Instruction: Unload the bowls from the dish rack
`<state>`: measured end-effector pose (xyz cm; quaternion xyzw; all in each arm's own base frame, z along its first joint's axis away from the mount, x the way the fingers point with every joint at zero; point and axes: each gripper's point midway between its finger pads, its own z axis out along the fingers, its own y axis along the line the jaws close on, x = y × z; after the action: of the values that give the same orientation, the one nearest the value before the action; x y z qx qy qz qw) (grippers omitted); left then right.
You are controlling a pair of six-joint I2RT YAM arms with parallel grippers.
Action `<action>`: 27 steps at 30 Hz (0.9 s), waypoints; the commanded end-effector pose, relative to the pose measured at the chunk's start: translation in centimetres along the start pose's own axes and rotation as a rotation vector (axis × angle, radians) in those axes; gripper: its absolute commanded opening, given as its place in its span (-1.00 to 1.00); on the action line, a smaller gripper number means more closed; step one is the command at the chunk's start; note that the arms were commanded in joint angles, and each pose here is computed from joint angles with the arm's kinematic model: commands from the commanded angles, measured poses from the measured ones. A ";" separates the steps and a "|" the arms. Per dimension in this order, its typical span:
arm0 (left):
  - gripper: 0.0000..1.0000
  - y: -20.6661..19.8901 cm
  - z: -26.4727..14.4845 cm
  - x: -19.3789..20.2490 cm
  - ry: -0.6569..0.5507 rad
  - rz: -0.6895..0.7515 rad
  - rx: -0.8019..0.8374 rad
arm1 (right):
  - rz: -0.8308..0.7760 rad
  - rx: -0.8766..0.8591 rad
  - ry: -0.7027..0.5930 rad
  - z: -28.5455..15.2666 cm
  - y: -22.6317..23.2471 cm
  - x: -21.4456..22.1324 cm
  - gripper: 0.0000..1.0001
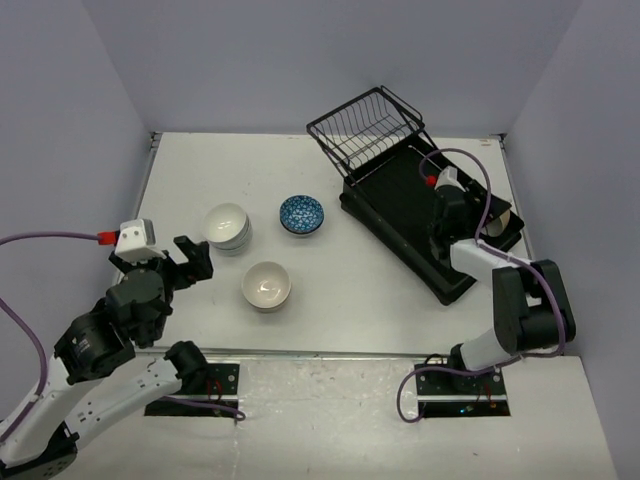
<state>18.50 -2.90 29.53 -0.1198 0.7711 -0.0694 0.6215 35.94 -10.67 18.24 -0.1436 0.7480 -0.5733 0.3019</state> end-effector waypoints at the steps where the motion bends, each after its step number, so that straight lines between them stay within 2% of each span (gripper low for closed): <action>1: 1.00 -0.6 0.0 -1.0 -0.044 -0.021 0.024 | 0.018 0.018 -0.001 0.9 0.0 -0.9 0.19; 6: 1.00 -0.8 0.2 -0.9 -0.048 -0.032 0.032 | 0.027 0.036 0.001 2.0 0.1 -1.2 -0.06; 9: 1.00 -0.9 0.3 -0.7 -0.046 -0.030 0.036 | 0.020 0.072 0.012 3.0 0.1 -1.0 -0.28; 11: 1.00 -0.9 0.3 -0.6 -0.044 -0.027 0.038 | 0.007 0.092 0.012 3.2 0.4 -1.0 -0.56; 15: 1.00 -0.8 0.2 -0.6 -0.050 -0.034 0.039 | 0.033 0.117 0.011 3.4 0.2 -1.1 -0.80; 16: 1.00 -0.8 0.2 -0.6 -0.051 -0.035 0.040 | 0.042 0.120 0.013 3.4 0.1 -1.1 -0.97; 27: 1.00 -0.4 -0.2 -0.8 -0.069 -0.057 0.057 | 0.078 0.252 -0.005 2.6 -3.2 -1.1 -1.00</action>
<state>18.47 -3.27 29.68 -0.1218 0.7555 -0.0970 0.6363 38.25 -12.58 16.65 -0.1502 0.7164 -0.6202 0.2821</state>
